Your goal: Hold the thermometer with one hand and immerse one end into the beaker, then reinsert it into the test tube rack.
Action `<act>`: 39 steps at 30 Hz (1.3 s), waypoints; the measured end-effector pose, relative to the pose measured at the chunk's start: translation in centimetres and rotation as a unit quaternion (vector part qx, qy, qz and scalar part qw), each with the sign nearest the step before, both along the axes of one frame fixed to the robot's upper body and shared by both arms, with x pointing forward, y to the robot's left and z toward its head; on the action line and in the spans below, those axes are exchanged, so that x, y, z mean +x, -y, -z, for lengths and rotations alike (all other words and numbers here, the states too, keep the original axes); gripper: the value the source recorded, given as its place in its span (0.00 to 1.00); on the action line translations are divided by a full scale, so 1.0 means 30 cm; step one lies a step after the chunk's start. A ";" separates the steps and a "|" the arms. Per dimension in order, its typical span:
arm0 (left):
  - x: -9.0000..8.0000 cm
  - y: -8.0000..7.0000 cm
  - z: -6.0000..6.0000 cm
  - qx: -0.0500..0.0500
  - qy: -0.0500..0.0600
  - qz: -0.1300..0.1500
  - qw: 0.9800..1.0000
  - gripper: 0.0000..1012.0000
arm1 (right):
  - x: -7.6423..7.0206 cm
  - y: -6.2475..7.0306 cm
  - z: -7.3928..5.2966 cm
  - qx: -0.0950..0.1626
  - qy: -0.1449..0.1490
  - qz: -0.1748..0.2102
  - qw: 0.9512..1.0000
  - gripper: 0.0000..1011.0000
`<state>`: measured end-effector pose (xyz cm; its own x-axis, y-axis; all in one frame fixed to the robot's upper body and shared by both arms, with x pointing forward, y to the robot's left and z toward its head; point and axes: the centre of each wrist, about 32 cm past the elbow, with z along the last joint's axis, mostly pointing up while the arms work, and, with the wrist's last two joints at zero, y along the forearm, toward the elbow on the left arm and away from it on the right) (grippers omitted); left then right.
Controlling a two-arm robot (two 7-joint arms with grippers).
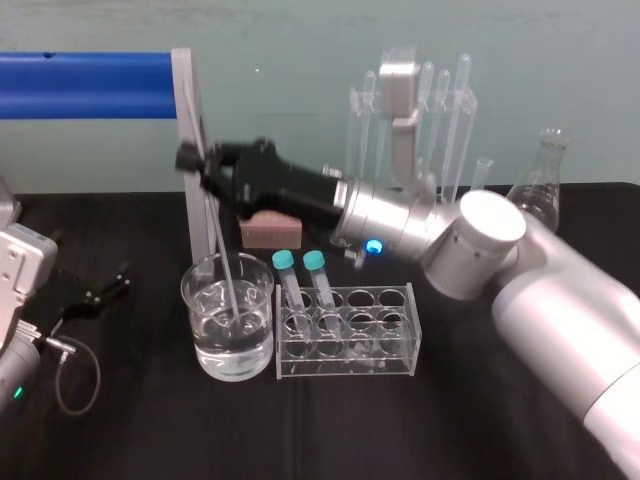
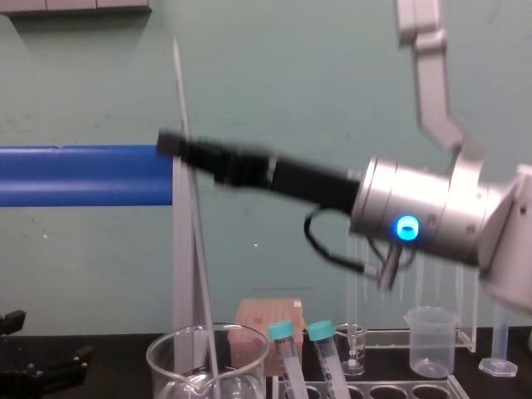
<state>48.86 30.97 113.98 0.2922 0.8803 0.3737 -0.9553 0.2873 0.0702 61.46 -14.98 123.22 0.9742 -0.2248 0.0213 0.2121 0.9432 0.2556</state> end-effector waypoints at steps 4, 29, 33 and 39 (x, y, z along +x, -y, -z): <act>0.000 0.000 0.000 0.000 0.000 0.000 1.000 1.00 | 0.010 0.015 -0.105 0.022 0.029 -0.011 0.999 0.05; 0.000 0.000 0.000 0.000 0.000 0.000 1.000 1.00 | -0.263 0.357 -0.209 0.017 0.042 0.143 0.989 0.05; 0.000 0.000 0.000 0.000 0.000 0.000 1.000 1.00 | -0.296 0.357 -0.144 0.017 0.017 0.154 0.988 0.05; 0.000 0.000 0.000 0.000 0.000 0.000 1.000 1.00 | -0.305 0.360 -0.082 0.006 0.010 0.167 0.986 0.05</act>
<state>48.86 30.97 113.98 0.2922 0.8803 0.3737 -0.9553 0.2873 0.0703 52.31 -25.77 125.69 0.8456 -0.5326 0.0353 0.5045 0.8191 0.2731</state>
